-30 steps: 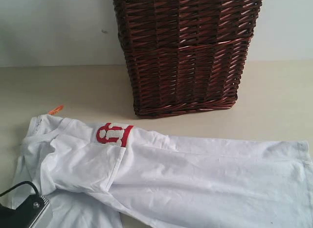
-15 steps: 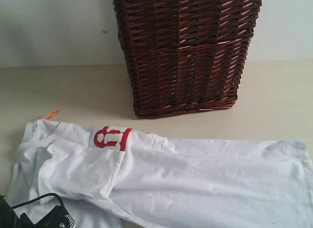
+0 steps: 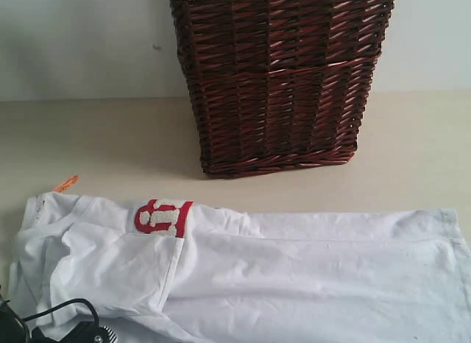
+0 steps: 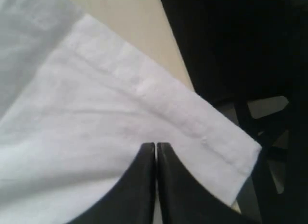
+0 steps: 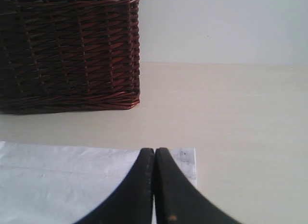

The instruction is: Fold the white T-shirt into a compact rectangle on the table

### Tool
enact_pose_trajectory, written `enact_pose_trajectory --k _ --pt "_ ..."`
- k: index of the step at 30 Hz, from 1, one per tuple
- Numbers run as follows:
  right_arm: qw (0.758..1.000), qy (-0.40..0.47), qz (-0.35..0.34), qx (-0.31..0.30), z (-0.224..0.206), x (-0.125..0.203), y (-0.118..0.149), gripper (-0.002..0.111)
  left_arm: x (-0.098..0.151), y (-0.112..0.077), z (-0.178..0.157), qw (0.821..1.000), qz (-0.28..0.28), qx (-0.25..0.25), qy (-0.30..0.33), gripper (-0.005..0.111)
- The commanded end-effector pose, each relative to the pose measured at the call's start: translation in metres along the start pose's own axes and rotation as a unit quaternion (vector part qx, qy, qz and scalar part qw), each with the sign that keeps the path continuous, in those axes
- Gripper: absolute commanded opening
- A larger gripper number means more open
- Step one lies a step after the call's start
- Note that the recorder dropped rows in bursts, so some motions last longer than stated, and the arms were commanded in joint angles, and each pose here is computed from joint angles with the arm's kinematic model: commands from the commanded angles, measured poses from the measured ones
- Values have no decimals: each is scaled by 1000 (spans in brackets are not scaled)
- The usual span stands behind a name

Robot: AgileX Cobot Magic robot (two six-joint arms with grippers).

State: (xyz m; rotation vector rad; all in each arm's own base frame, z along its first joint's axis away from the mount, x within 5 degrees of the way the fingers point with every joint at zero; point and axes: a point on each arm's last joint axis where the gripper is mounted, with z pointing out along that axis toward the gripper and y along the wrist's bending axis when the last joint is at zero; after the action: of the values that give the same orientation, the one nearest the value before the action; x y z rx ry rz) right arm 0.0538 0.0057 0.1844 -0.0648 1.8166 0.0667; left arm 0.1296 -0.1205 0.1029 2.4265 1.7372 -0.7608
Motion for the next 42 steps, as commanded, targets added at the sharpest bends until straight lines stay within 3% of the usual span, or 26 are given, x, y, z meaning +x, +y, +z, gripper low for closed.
enact_pose_trajectory --k 1,4,5,10,16,19,33,36,42 --pt "1000 -6 -2 1 0 0 0 0 5 -3 4 1000 4 4 25 32" --pt "1000 -6 -2 1 0 0 0 0 6 -2 4 999 -24 -2 26 55" --pt "1000 -6 -2 1 0 0 0 0 5 -2 3 999 -30 -4 26 57" --pt "1000 -6 -2 1 0 0 0 0 3 1 -7 998 -12 -56 34 54" --pt "1000 -6 -2 1 0 0 0 0 -5 0 -25 990 62 -124 34 54" --pt "1000 -6 -2 1 0 0 0 0 -8 -3 -29 986 102 -125 35 54" --pt "1000 -6 -2 1 0 0 0 0 1 -2 -5 996 68 -40 28 53" --pt "1000 -6 -2 1 0 0 0 0 3 3 1 998 40 -44 23 43" --pt "1000 -6 -2 1 0 0 0 0 1 5 9 999 2 -33 2 0"
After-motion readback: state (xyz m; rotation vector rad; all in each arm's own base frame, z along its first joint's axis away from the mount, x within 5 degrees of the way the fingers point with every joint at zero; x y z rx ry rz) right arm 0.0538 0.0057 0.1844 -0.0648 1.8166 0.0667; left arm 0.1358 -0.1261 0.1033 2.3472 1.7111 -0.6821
